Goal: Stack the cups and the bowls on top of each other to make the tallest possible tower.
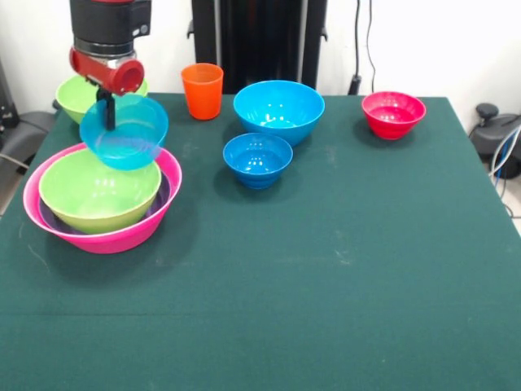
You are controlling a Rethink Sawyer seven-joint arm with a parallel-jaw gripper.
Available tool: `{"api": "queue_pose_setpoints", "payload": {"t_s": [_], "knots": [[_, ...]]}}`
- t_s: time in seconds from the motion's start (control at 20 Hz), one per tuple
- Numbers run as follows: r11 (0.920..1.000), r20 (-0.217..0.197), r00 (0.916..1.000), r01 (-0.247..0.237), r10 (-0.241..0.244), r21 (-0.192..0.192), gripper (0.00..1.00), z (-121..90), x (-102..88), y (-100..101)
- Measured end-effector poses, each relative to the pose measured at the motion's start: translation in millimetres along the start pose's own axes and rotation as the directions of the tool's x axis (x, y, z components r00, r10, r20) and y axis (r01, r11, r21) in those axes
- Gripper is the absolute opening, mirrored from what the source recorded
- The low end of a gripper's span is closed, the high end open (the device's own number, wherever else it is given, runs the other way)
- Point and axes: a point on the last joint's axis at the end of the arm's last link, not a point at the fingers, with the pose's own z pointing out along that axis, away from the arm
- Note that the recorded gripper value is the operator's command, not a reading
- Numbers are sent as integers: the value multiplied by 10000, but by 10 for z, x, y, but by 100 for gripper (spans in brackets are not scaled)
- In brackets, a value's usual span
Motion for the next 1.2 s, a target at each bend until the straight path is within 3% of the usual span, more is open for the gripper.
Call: {"api": "queue_pose_setpoints", "payload": {"t_s": [0.8, 1.2], "knots": [[9983, 164, 9982, -579, 579, -7, 0, 274, -272, -222], [9983, 254, 9980, -581, 579, 57, 0, 388, -340, -325]]}}
